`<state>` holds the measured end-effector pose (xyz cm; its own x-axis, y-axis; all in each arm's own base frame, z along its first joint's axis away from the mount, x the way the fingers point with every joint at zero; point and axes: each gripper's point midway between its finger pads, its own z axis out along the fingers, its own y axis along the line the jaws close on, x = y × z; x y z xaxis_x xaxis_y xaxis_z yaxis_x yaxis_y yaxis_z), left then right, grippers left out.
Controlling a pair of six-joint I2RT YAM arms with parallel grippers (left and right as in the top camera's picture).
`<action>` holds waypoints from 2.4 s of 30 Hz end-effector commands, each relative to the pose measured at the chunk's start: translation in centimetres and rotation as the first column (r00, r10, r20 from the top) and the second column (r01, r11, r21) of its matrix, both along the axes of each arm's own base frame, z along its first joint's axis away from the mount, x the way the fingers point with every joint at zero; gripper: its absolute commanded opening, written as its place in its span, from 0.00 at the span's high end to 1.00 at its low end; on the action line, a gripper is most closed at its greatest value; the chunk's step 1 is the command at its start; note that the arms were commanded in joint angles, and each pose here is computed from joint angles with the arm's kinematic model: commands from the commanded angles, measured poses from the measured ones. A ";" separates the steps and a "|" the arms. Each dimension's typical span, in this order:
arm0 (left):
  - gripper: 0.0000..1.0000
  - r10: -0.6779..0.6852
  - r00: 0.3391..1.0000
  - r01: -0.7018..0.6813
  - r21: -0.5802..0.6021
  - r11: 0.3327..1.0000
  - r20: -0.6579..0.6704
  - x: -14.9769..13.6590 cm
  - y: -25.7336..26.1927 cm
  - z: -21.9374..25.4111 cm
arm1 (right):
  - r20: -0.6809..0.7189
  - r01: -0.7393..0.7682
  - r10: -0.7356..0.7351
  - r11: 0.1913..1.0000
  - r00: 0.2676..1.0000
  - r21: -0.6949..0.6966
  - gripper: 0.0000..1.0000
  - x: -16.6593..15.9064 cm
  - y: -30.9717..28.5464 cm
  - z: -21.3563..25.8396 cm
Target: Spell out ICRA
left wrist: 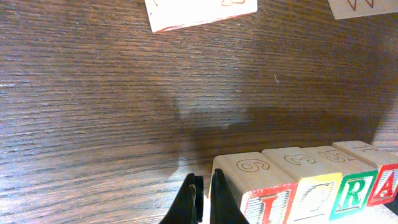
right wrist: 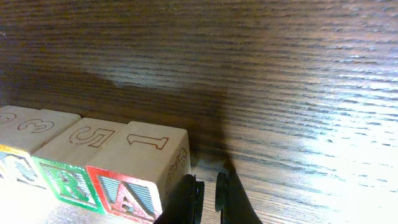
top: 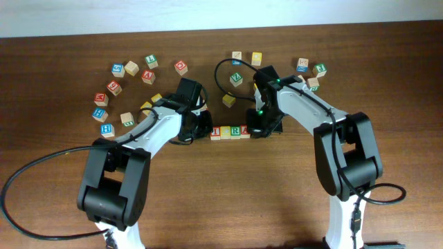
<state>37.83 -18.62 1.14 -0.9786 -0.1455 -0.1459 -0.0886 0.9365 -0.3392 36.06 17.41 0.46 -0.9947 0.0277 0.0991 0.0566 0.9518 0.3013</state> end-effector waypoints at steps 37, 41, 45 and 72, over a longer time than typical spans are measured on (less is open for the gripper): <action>1.00 0.014 1.000 -0.014 0.046 0.999 0.003 -7.2 0.5 3.8 | 0.077 0.134 -0.128 0.987 0.989 -0.084 0.96 0.7 -6.8 6.5; 1.00 -0.012 0.999 0.014 0.059 0.998 -0.030 -6.7 -0.9 -0.1 | 0.034 0.096 -0.094 0.991 0.995 -0.096 0.96 0.3 -5.5 4.5; 1.00 -0.014 0.999 0.016 0.055 0.998 -0.032 -6.1 -1.3 -1.8 | 0.008 0.082 -0.082 0.991 0.997 -0.104 0.96 -0.1 -5.1 2.8; 1.00 0.004 0.998 -0.009 0.067 0.998 0.069 -3.6 -1.5 -2.1 | -0.007 0.079 -0.080 0.992 0.997 -0.094 0.96 -0.3 -4.9 2.4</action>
<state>34.52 -20.51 0.13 -0.9626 -0.1330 -0.2360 -0.0554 0.9493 -0.3093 36.09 12.23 3.43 -0.9899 0.1153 0.0828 0.1303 0.9693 0.2087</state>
